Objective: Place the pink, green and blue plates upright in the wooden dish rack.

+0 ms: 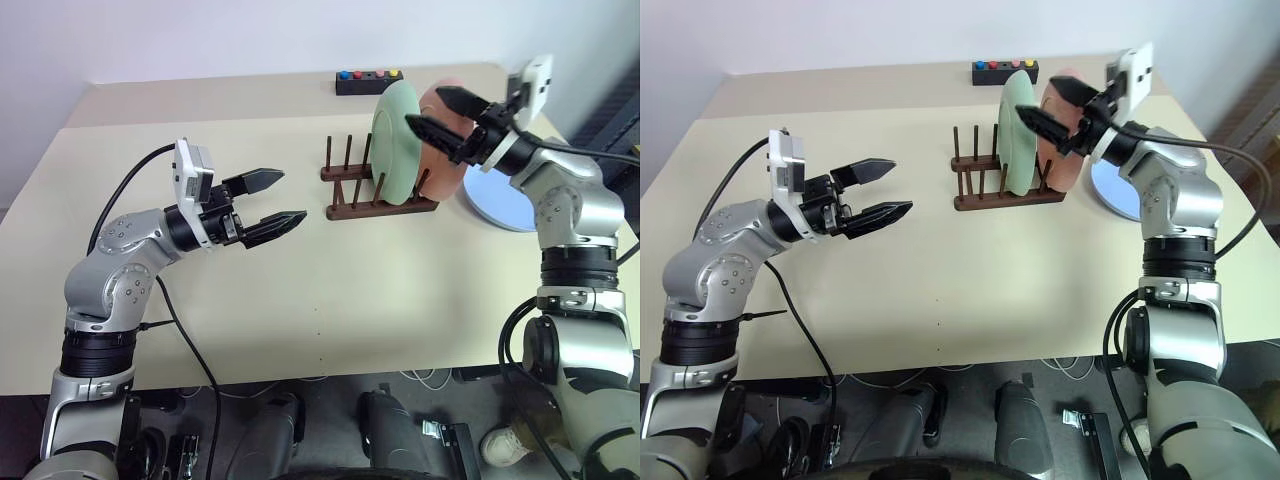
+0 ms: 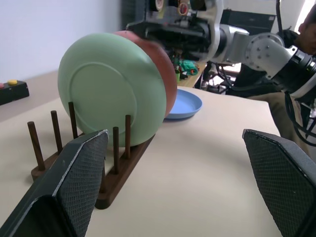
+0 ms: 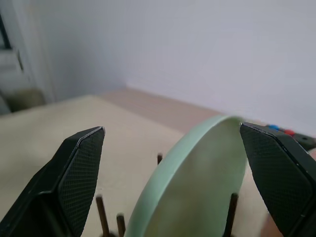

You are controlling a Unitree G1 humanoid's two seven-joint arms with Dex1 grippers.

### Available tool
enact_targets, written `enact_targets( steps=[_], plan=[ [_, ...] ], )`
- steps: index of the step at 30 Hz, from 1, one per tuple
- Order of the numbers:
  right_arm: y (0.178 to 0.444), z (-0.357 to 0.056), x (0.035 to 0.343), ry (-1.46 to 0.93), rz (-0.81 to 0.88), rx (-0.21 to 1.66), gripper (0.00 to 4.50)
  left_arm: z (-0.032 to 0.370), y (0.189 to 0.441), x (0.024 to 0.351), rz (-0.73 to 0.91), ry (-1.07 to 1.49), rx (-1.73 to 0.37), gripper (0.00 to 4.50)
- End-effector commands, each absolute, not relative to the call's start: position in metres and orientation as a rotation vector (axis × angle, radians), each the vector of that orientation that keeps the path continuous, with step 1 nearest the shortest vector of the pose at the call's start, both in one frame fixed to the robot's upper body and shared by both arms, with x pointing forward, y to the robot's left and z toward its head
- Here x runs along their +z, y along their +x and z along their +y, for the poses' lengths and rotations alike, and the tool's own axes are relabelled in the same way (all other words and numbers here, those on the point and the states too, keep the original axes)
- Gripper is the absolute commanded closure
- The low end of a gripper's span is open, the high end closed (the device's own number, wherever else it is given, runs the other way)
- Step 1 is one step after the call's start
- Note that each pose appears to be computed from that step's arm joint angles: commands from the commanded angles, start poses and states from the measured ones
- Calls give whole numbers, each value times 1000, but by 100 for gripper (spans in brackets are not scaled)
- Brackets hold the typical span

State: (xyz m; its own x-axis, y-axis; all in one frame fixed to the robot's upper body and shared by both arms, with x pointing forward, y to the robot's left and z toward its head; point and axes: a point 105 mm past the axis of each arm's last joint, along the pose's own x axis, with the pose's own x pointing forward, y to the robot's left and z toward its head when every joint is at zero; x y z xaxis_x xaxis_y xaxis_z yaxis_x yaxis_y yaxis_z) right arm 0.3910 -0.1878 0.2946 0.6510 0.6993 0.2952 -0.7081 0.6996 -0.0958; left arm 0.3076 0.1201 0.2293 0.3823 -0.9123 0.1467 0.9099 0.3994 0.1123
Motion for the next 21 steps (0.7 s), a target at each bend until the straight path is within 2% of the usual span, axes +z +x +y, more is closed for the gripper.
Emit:
enact_targets(
  steps=[1, 5, 7, 10, 15, 21],
  plan=[
    [365, -208, 344, 59, -523, 787, 4, 120, 303, 240, -249, 39, -1175, 0],
    [336, -232, 358, 77, -609, 782, 4, 121, 303, 239, -245, 40, -1179, 0],
    [336, -250, 354, 0, -586, 680, 4, 120, 303, 239, -244, 42, -1183, 0],
    [345, -276, 328, -214, -457, 514, 4, 119, 304, 237, -240, 43, -1193, 0],
    [345, -282, 265, -404, -206, 522, 4, 108, 300, 229, -212, 89, -1256, 0],
    [348, -307, 241, -446, -76, 447, 4, 97, 300, 226, -180, 73, -1298, 0]
  ],
)
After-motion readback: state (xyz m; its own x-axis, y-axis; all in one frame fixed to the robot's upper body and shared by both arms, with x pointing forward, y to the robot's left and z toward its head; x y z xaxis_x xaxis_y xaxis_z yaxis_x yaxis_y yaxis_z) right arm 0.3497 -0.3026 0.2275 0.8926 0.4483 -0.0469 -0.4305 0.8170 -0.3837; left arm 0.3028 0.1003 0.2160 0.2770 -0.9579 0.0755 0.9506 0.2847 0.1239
